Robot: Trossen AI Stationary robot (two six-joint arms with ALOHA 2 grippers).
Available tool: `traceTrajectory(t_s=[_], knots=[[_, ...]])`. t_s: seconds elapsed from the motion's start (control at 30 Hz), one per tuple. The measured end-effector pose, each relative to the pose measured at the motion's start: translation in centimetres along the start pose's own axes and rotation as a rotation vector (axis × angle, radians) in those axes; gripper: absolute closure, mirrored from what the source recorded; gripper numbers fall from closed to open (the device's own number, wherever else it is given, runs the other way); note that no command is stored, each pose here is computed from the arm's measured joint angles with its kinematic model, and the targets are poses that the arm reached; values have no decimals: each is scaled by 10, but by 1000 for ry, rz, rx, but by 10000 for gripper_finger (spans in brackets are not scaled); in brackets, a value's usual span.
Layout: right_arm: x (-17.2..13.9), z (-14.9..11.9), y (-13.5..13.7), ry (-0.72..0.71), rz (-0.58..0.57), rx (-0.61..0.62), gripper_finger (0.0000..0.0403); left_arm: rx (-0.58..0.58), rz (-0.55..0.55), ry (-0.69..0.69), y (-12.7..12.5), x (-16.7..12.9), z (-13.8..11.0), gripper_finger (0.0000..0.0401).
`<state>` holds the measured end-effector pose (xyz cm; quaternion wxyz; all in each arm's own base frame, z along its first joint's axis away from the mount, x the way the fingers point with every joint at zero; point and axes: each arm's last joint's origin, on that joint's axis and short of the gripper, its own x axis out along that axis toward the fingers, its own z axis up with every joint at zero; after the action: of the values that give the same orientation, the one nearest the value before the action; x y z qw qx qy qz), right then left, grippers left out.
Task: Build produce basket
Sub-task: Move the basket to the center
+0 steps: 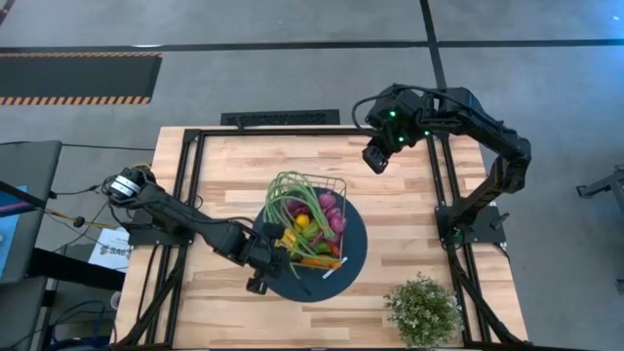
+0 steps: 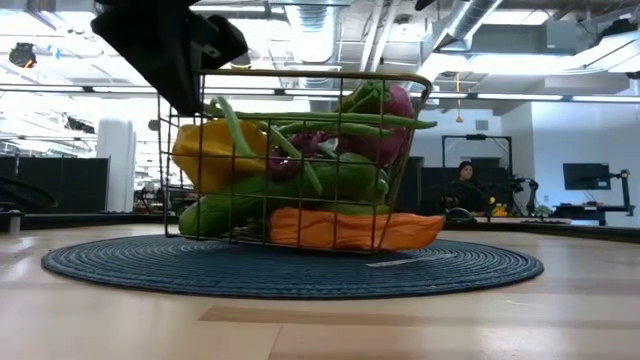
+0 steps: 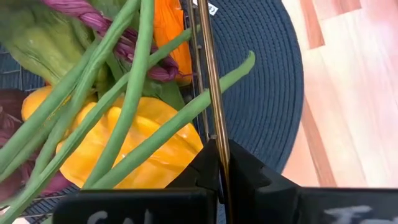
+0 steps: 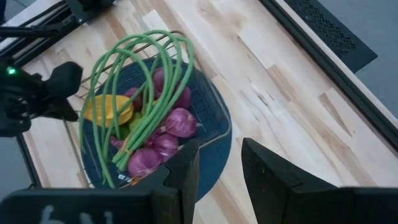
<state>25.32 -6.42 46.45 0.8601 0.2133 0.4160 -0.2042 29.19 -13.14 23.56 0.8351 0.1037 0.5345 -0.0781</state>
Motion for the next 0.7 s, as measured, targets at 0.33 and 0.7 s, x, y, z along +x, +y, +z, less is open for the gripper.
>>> traceTrajectory(t_s=[0.33,0.7], knots=[[0,-3,7,6,17,-24,262,32,18,-16,3,1,2,384],[0,-3,7,6,16,-32,262,8,29,-19,4,0,2,283]])
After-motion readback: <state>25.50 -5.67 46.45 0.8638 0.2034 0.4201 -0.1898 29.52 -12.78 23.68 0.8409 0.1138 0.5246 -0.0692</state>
